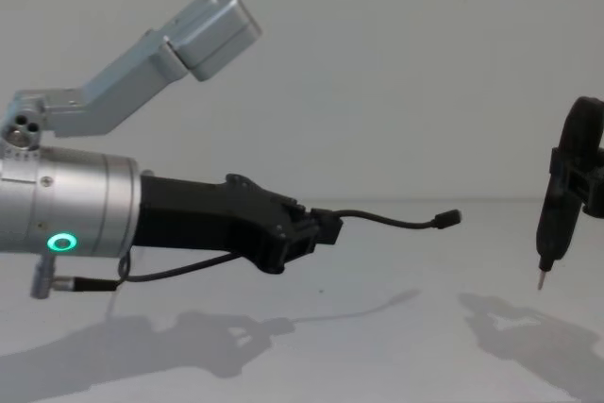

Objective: Pick up the data cable with the one hand.

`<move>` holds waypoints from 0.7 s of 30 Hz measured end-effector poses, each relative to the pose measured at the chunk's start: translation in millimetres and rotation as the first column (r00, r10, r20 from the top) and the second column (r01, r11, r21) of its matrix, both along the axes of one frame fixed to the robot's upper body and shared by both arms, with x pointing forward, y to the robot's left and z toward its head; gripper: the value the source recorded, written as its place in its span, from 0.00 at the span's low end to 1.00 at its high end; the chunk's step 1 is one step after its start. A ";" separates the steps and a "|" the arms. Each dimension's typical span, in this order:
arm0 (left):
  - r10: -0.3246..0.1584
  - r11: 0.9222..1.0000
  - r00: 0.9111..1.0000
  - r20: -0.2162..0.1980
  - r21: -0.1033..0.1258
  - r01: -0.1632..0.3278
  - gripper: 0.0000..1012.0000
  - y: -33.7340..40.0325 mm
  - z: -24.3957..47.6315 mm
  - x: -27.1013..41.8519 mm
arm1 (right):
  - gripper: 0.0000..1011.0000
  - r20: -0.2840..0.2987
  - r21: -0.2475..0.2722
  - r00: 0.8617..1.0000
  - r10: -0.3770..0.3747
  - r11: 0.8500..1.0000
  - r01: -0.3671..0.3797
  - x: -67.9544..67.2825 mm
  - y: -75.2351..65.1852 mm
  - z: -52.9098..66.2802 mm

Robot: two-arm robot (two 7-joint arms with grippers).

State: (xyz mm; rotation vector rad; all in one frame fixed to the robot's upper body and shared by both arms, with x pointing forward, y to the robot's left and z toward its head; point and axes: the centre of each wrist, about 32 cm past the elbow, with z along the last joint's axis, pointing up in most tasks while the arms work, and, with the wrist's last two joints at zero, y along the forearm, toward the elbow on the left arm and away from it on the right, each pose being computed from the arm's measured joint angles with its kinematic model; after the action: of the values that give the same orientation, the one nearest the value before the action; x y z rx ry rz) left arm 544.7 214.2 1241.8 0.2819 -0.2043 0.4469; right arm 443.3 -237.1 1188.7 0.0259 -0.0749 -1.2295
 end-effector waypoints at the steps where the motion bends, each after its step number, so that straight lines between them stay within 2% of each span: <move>1: 0.000 1.000 1.000 0.000 0.003 0.000 0.04 1.5 0.2 -1.3 | 0.27 0.000 0.000 1.000 0.000 1.000 0.000 0.0 0.0 0.0; 9: -0.003 1.000 1.000 -0.007 0.016 0.003 0.04 11.0 1.5 -10.4 | 0.27 0.000 0.001 1.000 0.000 1.000 0.000 0.0 0.1 0.0; 17: -0.007 1.000 1.000 -0.010 0.021 0.007 0.04 15.0 2.3 -15.1 | 0.27 0.014 0.011 1.000 -0.003 1.000 0.003 1.5 1.8 3.3; 21: -0.008 1.000 1.000 -0.011 0.023 0.009 0.04 16.2 2.5 -16.6 | 0.27 0.032 0.031 0.999 -0.009 0.999 0.008 4.0 4.9 8.6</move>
State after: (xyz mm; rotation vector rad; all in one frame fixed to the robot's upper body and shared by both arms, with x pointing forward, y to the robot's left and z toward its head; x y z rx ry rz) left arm 528.1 230.5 1244.3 0.3059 -0.1998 0.4347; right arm 447.3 -232.2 1197.3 0.0725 -0.0836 -1.2386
